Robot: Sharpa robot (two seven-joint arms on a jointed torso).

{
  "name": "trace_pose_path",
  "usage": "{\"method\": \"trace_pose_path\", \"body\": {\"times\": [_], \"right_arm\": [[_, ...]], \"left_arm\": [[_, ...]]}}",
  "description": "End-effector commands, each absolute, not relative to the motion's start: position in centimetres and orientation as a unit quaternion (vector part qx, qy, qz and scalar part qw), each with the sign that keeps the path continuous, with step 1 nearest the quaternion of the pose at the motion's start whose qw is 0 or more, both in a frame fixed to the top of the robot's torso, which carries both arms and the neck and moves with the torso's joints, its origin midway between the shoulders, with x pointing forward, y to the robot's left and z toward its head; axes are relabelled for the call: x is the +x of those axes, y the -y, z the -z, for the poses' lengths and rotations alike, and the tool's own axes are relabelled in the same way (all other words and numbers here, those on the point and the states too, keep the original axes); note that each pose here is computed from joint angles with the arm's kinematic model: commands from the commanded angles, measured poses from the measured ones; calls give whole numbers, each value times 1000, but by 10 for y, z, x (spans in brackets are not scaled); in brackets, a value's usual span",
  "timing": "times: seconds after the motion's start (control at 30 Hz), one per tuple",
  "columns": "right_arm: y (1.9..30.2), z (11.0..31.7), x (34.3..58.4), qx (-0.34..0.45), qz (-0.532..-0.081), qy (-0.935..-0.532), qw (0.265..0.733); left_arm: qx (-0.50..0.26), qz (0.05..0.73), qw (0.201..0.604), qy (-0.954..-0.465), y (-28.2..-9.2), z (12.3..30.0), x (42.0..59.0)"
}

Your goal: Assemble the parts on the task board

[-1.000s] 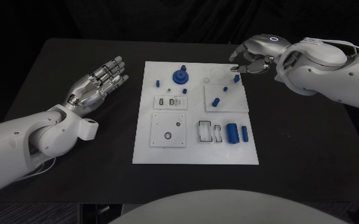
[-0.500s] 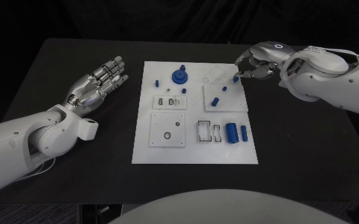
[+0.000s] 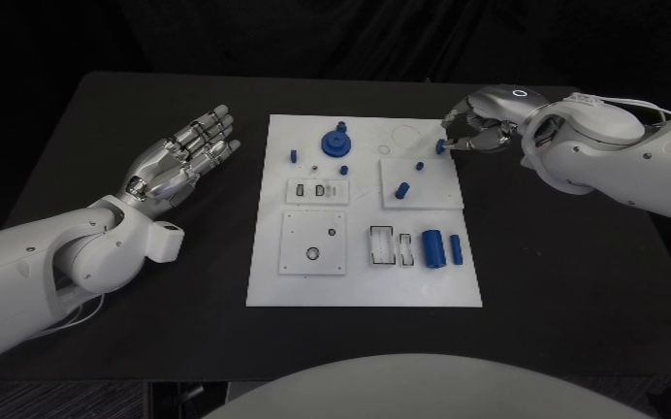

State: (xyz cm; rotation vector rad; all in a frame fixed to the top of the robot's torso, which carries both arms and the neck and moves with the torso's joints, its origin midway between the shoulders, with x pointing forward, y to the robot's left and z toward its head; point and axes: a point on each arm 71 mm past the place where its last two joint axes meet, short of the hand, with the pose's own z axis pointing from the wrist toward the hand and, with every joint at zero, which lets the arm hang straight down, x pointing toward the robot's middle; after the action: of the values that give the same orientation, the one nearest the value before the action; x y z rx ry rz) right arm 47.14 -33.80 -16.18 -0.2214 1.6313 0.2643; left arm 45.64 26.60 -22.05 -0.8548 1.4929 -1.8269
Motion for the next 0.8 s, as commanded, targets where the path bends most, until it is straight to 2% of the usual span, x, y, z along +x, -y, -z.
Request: {"method": "trace_pose_path", "body": {"times": [0.03, 0.8], "right_arm": [[341, 165, 473, -90, -101, -731, 669], [341, 178, 477, -93, -96, -741, 658]], "left_arm": [[-305, 728, 325, -521, -266, 212, 455], [-305, 728, 322, -522, -266, 212, 456]]}}
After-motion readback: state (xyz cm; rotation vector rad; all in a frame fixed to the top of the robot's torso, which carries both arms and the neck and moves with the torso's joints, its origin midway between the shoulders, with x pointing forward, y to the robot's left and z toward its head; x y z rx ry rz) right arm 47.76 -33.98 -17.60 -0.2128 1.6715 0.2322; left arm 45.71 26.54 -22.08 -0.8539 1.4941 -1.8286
